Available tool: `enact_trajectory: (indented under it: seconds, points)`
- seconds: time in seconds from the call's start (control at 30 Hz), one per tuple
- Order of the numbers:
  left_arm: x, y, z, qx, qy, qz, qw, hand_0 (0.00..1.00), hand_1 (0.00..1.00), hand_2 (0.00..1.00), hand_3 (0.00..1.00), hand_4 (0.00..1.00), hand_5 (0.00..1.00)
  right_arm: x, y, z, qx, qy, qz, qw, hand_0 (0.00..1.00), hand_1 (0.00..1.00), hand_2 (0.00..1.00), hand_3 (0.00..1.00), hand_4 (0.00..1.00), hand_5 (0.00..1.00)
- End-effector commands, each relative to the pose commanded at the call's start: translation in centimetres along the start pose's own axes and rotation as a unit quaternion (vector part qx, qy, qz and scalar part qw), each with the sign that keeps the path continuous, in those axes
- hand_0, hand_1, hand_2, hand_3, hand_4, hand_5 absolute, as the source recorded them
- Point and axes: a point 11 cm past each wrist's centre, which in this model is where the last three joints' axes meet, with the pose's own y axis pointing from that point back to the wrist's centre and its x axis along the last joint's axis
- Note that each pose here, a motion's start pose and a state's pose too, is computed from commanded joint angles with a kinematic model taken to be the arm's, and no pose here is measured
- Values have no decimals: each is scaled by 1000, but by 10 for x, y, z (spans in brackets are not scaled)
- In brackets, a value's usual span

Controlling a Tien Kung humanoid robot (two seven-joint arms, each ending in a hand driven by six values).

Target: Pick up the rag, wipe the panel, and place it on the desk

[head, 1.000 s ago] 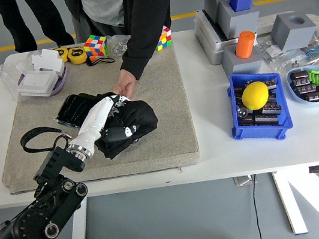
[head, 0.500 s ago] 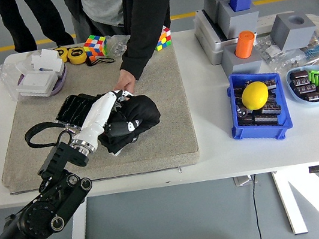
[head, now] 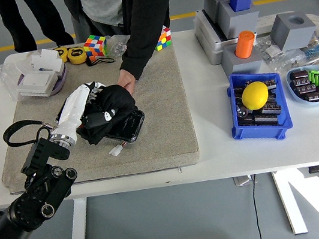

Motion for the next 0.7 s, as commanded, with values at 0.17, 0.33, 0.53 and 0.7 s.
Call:
enact_trajectory:
  seconds: [0.17,0.33,0.53,0.7]
  points:
    - [15,-2,-18,24,8,25,999,217,262,366,556,675,2,-1,0,0,0,-1,-1,1000,588,562,478,521,902,354]
    - [32,-2,-36,52,9,55,997,216,265,368,556,676,2,0,0,0,0,-1,0,1000,589,563,478,521,902,354]
    - [46,1,-54,79,13,83,993,217,265,368,556,677,2,-1,0,0,0,-1,-1,1000,589,563,478,521,903,355]
    - [55,3,-65,95,24,105,990,218,267,371,556,678,2,-2,0,-1,1,-1,-2,1000,589,563,478,521,903,355]
